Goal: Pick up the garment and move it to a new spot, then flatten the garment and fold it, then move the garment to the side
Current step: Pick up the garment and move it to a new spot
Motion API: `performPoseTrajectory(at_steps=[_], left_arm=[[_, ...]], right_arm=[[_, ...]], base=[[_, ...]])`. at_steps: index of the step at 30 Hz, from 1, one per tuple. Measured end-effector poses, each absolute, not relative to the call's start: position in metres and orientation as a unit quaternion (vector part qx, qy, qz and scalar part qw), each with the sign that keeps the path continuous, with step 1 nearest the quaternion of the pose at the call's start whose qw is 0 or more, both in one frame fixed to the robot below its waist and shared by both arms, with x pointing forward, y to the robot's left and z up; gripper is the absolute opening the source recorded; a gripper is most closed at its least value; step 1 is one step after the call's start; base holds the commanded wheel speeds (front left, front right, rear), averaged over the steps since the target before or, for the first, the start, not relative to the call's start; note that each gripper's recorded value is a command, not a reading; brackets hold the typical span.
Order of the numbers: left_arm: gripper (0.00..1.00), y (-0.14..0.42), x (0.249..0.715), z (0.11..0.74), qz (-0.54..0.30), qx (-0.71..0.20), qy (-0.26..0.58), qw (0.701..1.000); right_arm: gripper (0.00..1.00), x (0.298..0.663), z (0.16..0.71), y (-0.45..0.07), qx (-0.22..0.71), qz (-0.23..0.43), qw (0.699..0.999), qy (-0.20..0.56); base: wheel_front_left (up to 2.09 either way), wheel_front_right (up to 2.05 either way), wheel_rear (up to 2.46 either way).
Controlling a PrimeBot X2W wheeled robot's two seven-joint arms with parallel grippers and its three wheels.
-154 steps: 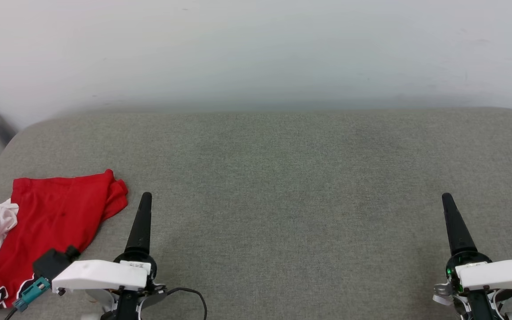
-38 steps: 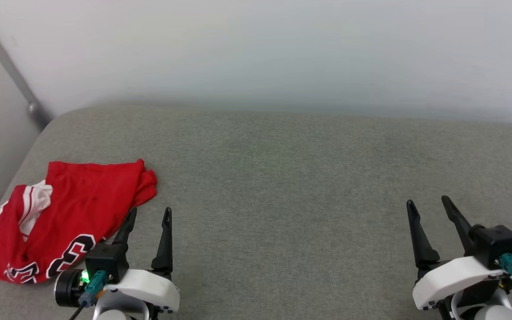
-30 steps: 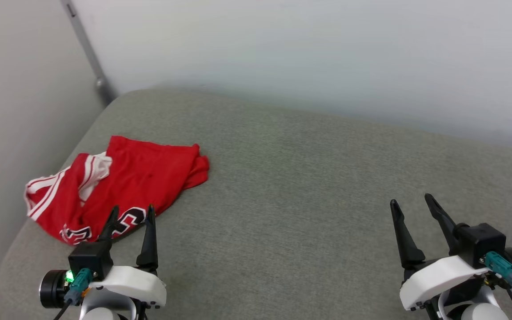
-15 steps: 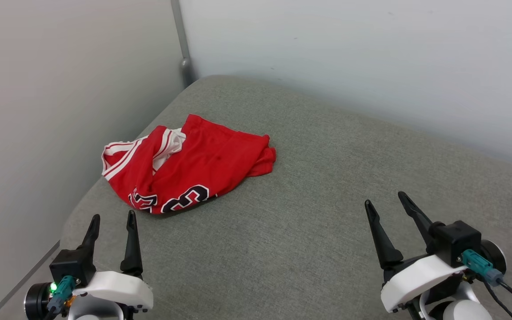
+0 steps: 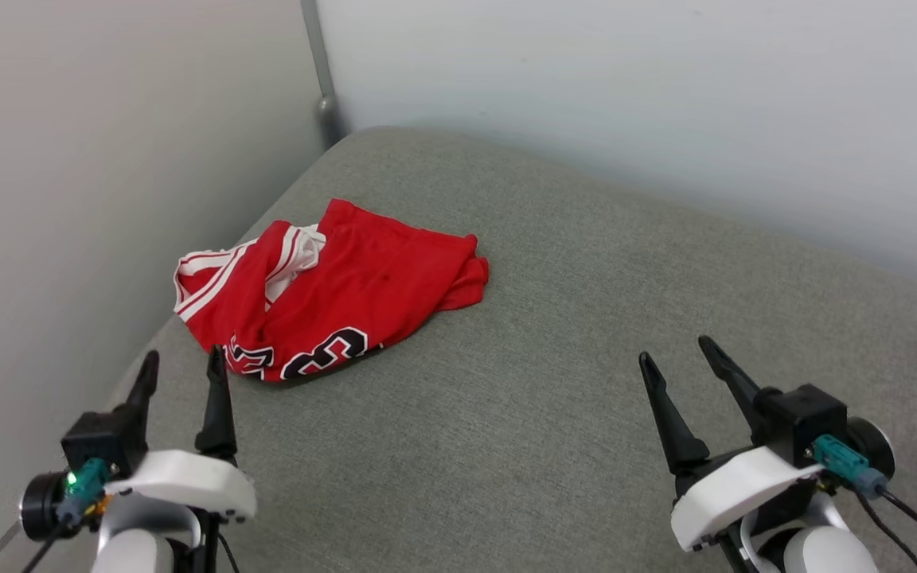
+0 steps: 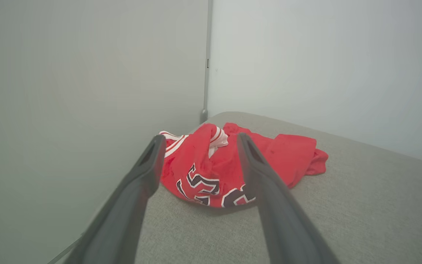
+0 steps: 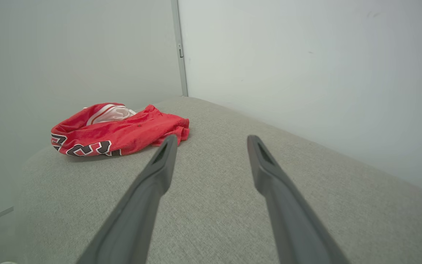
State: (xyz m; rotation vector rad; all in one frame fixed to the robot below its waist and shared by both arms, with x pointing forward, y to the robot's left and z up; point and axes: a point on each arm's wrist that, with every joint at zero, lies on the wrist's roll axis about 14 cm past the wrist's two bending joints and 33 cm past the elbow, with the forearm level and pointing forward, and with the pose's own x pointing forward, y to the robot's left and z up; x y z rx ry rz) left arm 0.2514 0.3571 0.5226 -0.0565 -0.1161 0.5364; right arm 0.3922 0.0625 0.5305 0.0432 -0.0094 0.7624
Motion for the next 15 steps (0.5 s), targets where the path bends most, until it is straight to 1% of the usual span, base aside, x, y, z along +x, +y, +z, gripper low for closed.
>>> performPoseTrajectory(at_steps=[5, 8, 12, 15], left_arm=[[1.00, 0.368, 0.295, 0.552, 0.242, -0.024, -0.072, 0.967], [1.00, 0.377, 0.325, 0.555, 0.231, -0.037, -0.055, 0.971], [1.00, 0.391, 0.365, 0.546, 0.221, -0.052, -0.008, 0.974], [1.00, 0.396, 0.395, 0.522, 0.208, -0.070, 0.060, 0.974]], right_arm=[[1.00, 0.409, 0.531, 0.061, 0.016, 0.364, 0.931, -0.007], [1.00, 0.421, 0.527, 0.057, 0.011, 0.356, 0.934, -0.004], [1.00, 0.442, 0.515, 0.047, 0.011, 0.338, 0.941, 0.005], [1.00, 0.458, 0.498, 0.033, 0.012, 0.319, 0.948, 0.021]], base=[[0.00, 0.00, 0.00], [0.00, 0.00, 0.00], [0.00, 0.00, 0.00], [0.00, 0.00, 0.00]])
